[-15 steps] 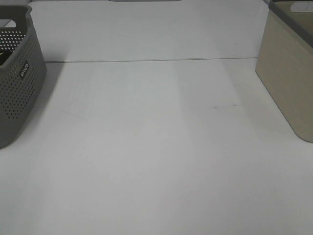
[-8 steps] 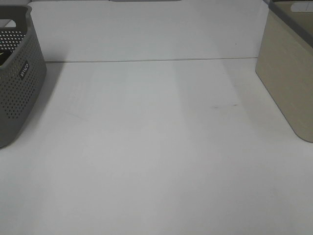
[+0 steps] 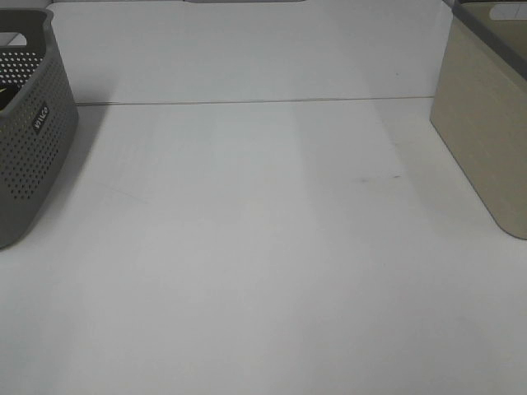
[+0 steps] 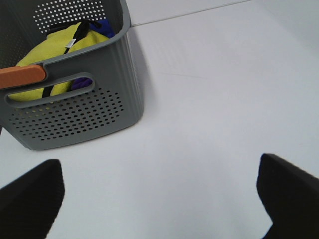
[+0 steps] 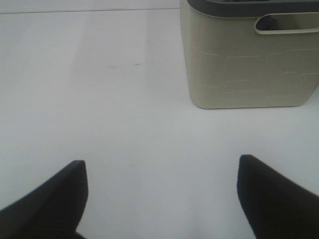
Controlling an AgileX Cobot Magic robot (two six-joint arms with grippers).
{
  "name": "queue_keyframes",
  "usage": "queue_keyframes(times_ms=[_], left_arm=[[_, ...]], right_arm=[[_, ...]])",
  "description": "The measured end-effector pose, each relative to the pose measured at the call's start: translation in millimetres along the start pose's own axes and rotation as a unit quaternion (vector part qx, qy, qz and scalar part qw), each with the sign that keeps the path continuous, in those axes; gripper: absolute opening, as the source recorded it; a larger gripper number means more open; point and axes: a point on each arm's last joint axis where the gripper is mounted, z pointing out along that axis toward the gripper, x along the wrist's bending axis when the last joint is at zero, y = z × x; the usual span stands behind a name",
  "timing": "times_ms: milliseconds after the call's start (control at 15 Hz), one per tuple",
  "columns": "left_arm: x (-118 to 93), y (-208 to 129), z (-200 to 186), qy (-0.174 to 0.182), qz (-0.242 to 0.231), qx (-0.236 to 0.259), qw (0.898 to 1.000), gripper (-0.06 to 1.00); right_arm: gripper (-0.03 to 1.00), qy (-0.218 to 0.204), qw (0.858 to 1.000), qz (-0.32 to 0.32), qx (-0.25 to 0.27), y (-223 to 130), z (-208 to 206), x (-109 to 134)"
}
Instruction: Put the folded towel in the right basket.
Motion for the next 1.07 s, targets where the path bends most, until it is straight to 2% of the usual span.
queue_keyframes(times_ms=[1067], left_arm=[[0.0, 0.0, 0.0, 0.000, 0.000, 0.000, 1.000, 0.99]], right_arm=[[0.76, 0.001, 1.000, 0.003, 0.000, 0.0, 0.0, 0.2]])
